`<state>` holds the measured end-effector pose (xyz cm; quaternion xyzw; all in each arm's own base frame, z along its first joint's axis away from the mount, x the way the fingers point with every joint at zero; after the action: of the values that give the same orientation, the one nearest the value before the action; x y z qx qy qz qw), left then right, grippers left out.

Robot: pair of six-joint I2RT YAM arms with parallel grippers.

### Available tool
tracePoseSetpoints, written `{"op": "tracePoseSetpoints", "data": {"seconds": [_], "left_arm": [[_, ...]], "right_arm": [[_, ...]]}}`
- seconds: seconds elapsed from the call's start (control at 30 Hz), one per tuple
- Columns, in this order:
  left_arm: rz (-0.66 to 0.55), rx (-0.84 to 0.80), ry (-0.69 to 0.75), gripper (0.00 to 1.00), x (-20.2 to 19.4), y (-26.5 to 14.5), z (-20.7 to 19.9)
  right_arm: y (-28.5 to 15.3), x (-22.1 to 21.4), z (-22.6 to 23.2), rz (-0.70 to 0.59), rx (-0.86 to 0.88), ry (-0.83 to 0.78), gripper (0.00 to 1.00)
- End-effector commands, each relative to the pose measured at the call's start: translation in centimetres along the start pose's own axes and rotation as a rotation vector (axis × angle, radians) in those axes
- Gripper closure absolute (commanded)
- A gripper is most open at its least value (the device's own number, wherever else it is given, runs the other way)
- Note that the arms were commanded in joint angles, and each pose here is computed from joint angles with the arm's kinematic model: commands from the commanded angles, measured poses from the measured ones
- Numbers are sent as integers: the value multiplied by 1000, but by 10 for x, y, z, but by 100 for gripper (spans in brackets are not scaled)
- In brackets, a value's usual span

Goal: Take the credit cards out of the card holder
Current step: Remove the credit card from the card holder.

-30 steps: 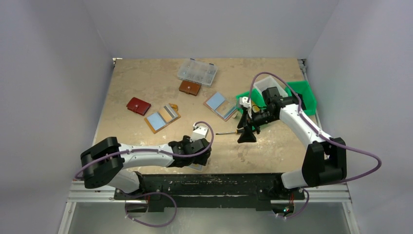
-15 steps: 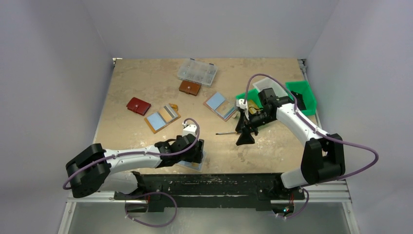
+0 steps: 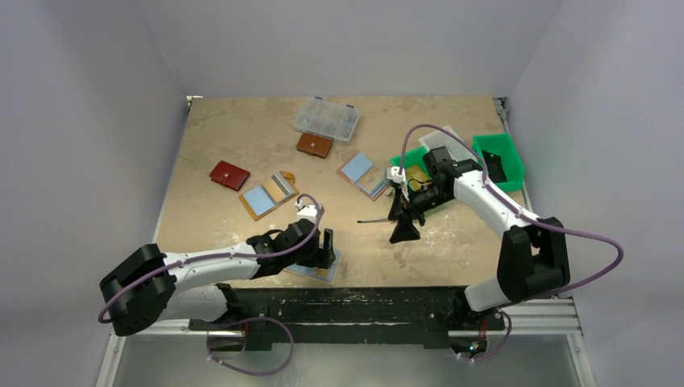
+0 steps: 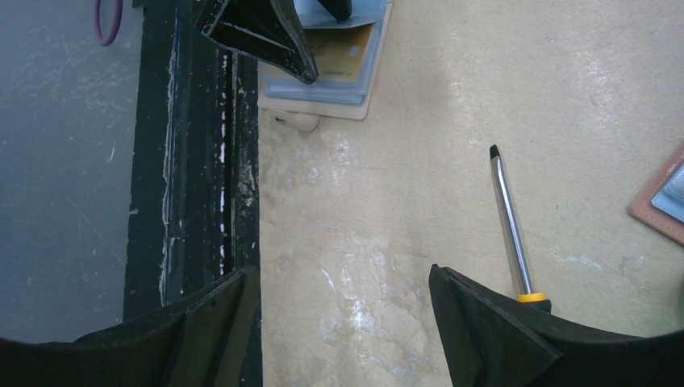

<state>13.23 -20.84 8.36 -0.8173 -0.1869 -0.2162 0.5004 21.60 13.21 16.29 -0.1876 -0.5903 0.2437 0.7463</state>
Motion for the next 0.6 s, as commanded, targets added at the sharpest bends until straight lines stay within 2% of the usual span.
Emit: {"op": "tracePoseSetpoints", "data": {"seconds": [0.0,0.4,0.57], "left_arm": [[7,-54,8,26,0,-2,-3],[-1,-59,-2,26,3,-7,2],[-5,-32,-1,31,4,-8,7]], "right_arm": [[-3,9,-1,-5,0,-41,14],[3,9,0,13,23,-41,14],[4,9,0,15,26,-41,14]]}}
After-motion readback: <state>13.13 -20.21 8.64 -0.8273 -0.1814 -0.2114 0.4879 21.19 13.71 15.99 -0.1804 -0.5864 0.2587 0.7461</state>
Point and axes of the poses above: each gripper's point midway between its finger pads, its own y axis out along the fingers, its own z axis along the line the jaws close on, x = y × z, the point moved 7 cm from there along -y, back along the fingers, and after that the axes turned 7 degrees about -y, right-handed, at the moved point
